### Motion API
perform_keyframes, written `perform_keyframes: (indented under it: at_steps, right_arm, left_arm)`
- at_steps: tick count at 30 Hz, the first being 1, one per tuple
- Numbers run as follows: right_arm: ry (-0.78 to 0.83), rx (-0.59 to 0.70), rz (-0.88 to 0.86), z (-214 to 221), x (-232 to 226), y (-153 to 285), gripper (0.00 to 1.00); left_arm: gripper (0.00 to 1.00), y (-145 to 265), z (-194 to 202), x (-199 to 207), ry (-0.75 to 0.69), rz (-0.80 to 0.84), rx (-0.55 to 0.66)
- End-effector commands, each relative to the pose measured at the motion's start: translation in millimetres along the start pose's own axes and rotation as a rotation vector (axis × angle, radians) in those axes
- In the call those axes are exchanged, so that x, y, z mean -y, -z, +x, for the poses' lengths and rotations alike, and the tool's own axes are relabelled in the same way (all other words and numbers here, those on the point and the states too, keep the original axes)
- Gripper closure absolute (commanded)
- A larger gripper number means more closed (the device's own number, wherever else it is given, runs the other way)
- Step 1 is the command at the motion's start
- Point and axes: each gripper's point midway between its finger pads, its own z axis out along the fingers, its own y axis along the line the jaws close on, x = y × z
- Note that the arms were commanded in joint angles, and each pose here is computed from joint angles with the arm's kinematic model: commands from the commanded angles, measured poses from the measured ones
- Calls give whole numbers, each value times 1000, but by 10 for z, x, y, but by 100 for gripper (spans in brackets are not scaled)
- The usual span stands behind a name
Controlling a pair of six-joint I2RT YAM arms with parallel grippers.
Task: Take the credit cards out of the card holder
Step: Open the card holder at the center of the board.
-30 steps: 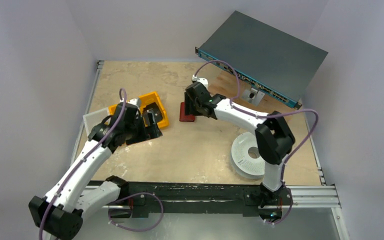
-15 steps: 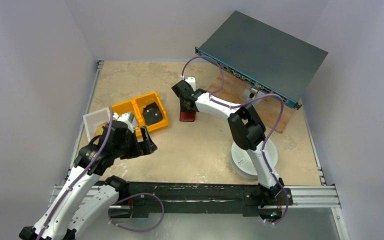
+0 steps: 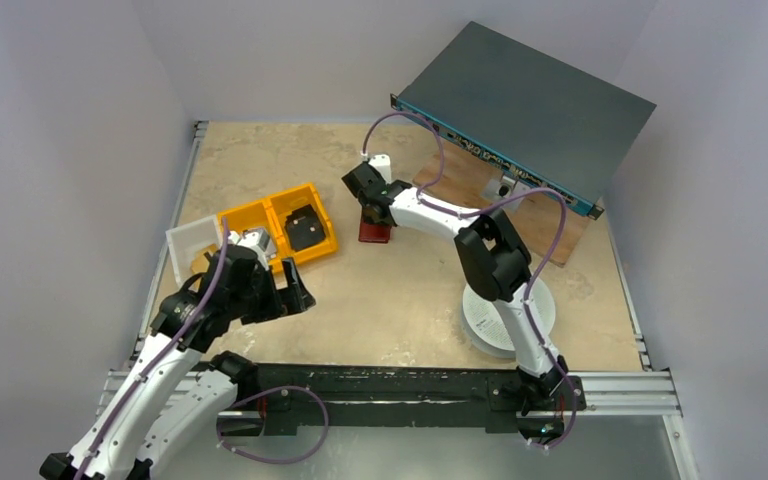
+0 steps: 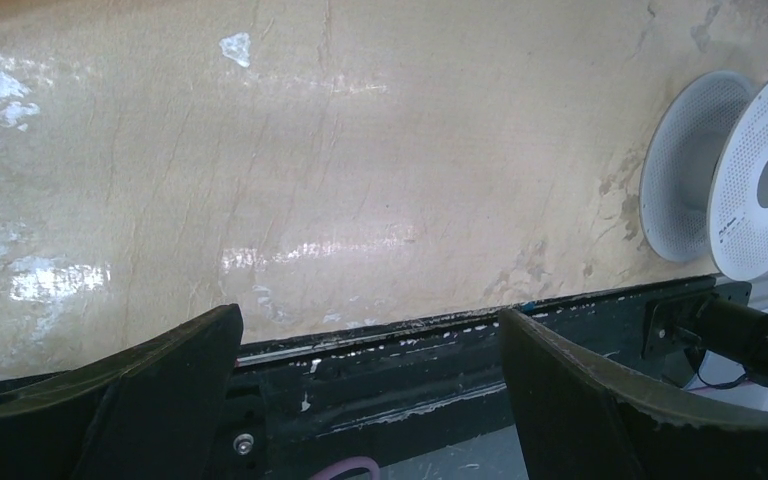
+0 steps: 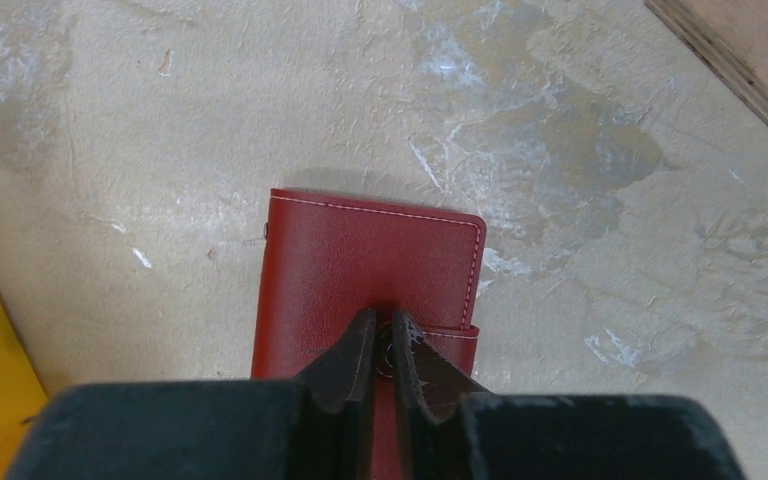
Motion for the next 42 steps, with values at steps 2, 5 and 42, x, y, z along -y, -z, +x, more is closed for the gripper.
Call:
perform_keyframes:
  at_steps: [2,5,42]
  right_arm:
    - [4,-100,-90,334,-6,128,100]
    - [8,-102,-167,371,-60,342,100]
    - [-218,-239,-568,1559,-326,1804,100]
  left_arm:
    - [0,-102,53,16,32,9,-25]
    - [0,-147,66,11,43,2,-37]
    - [68,-1386,502,846,188,152,-174]
